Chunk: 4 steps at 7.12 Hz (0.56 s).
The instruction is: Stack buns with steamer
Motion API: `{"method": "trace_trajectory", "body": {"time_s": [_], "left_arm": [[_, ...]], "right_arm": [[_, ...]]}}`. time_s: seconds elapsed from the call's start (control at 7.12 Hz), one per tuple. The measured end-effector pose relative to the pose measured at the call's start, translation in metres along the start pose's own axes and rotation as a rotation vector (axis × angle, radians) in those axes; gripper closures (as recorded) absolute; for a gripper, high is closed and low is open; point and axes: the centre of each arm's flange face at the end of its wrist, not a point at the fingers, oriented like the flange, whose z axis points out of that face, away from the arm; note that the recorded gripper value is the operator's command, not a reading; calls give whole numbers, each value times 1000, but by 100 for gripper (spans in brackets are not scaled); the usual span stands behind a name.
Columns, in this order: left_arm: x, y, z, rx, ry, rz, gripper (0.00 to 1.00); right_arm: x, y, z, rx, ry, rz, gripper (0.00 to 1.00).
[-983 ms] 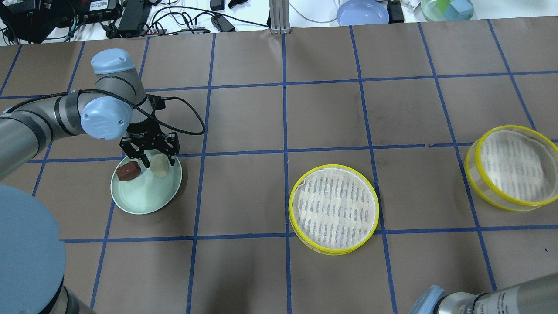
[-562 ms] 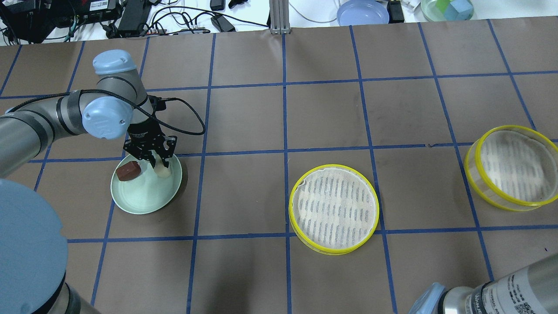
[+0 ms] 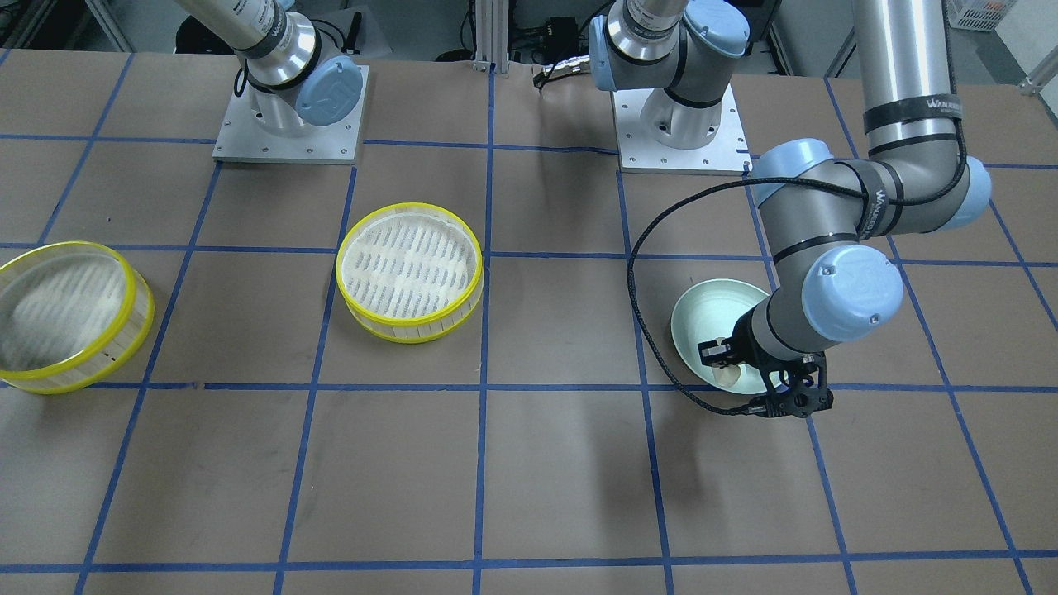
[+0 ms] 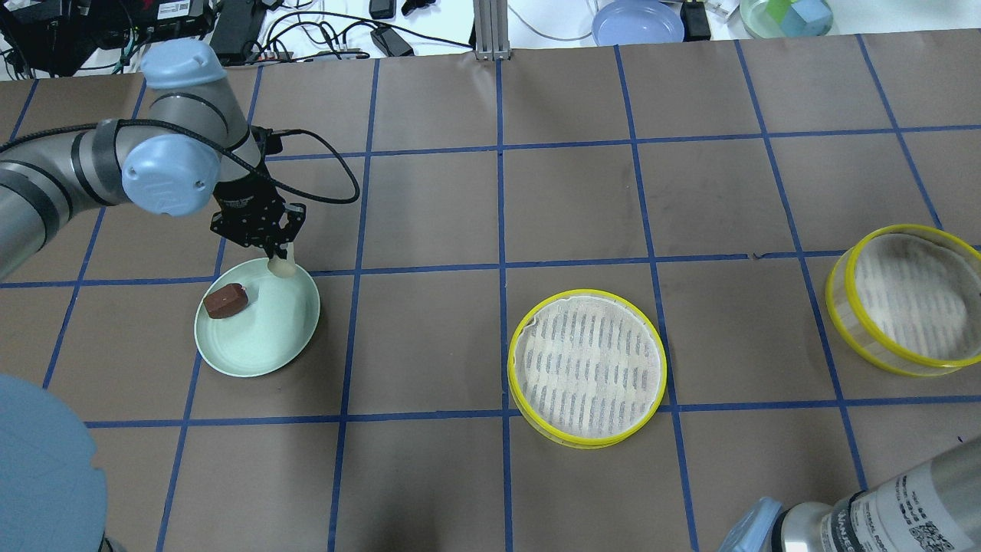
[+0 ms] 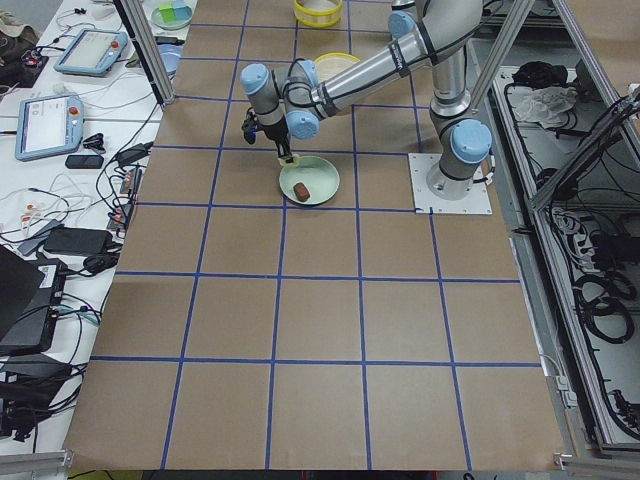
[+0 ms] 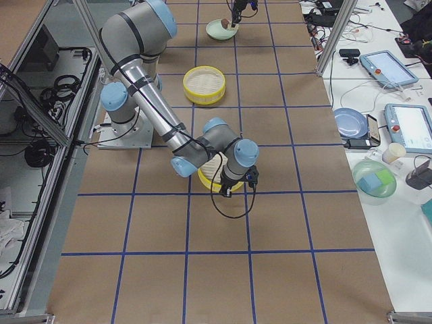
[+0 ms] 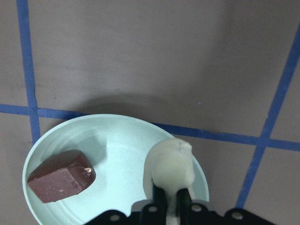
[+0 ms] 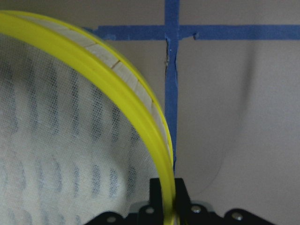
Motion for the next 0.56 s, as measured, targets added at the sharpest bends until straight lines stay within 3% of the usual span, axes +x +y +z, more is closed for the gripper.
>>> {"method": "trace_trajectory", "body": {"time_s": [0.28,0.56], "left_arm": [[76,25,-48,66,62,6,100],[159,64,-60,60,172,-8,100]], "right_arm": [[1,-1,3,1,0,-1,100],[-1,3,-15,10,12,-2,100]]}}
